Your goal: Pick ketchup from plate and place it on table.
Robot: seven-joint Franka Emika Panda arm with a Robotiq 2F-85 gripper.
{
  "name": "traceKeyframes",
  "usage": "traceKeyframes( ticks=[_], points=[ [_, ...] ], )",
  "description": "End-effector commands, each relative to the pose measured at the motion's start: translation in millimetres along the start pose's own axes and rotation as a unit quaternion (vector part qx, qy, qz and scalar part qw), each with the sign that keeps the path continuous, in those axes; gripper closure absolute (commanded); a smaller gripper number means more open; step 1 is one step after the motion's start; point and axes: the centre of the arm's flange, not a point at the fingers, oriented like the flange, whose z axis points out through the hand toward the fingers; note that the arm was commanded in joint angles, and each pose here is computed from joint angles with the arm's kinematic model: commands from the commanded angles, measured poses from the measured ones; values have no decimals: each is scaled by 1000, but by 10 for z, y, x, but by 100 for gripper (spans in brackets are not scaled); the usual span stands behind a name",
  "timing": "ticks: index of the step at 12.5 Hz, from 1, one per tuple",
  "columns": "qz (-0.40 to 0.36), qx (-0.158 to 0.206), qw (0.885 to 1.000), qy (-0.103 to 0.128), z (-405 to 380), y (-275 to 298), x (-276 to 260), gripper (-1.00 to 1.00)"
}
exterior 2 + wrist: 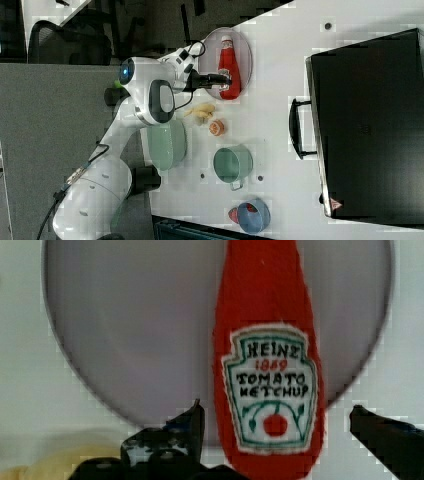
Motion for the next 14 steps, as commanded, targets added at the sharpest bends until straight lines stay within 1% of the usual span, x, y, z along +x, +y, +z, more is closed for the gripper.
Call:
traceKeyframes(
  ticks=[1,3,8,9,10,11,12,14],
  points=[
    [-62,-10,998,14,115,-163,150,-100],
    [-71,-14,997,35,231,-196,248,-100],
    [-77,-12,995,57,544,-206,320,-100],
    [-77,-12,995,58,532,-206,325,-91],
    [-75,-13,996,54,557,-195,309,-68],
    [-75,-13,996,56,547,-201,311,-41],
    [-76,-12,995,58,517,-214,321,-19],
    [-75,-12,995,64,433,-225,341,-18]
  ],
)
